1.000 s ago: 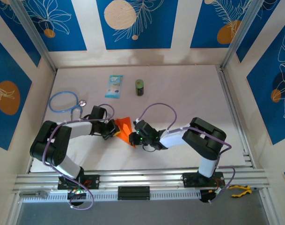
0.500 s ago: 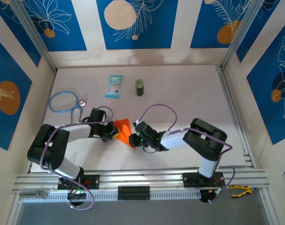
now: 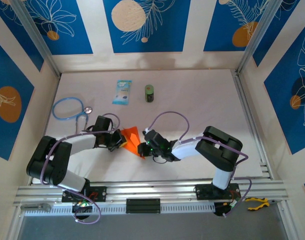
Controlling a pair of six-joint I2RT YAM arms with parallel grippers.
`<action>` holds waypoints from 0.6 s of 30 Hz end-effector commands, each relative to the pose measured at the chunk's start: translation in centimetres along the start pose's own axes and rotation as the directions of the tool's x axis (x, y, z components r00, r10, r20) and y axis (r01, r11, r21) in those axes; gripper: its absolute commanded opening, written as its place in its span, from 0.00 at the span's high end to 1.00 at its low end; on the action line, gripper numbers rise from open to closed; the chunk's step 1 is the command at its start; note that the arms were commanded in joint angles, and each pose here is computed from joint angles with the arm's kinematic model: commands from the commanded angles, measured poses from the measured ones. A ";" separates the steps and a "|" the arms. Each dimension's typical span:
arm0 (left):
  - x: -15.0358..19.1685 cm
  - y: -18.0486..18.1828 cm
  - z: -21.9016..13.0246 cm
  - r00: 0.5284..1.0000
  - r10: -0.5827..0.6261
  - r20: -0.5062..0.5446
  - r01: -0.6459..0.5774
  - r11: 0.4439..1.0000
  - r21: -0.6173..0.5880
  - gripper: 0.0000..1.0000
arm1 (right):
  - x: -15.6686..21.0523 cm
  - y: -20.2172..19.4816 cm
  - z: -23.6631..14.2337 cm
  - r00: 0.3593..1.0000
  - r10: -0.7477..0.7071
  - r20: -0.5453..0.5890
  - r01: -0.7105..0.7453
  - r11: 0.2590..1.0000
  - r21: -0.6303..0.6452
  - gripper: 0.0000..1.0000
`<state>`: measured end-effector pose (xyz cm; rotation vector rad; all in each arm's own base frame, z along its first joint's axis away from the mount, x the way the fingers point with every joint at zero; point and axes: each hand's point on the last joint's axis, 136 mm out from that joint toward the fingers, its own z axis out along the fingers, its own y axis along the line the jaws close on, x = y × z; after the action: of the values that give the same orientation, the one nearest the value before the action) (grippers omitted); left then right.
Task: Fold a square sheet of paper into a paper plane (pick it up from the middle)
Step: Fourth fold the wing at the center of the table.
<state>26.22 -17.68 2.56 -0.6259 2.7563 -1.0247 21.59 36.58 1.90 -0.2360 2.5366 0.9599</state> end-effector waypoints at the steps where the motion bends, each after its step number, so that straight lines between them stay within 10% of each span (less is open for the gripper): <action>1: -0.2 -2.8 -0.9 0.995 0.095 0.015 -0.096 0.991 0.095 0.98 | 1.7 -1.2 0.4 0.999 0.016 -0.049 -0.014 0.999 0.034 0.94; 18: -0.2 -6.5 0.5 0.982 0.187 -0.028 -0.175 0.953 0.246 0.98 | 1.7 -1.7 0.3 0.997 0.052 -0.054 -0.050 0.998 0.038 0.94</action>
<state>28.11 -21.58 5.73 -0.3710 2.6346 -1.2916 21.60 36.58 1.91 -0.2063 2.5434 0.9725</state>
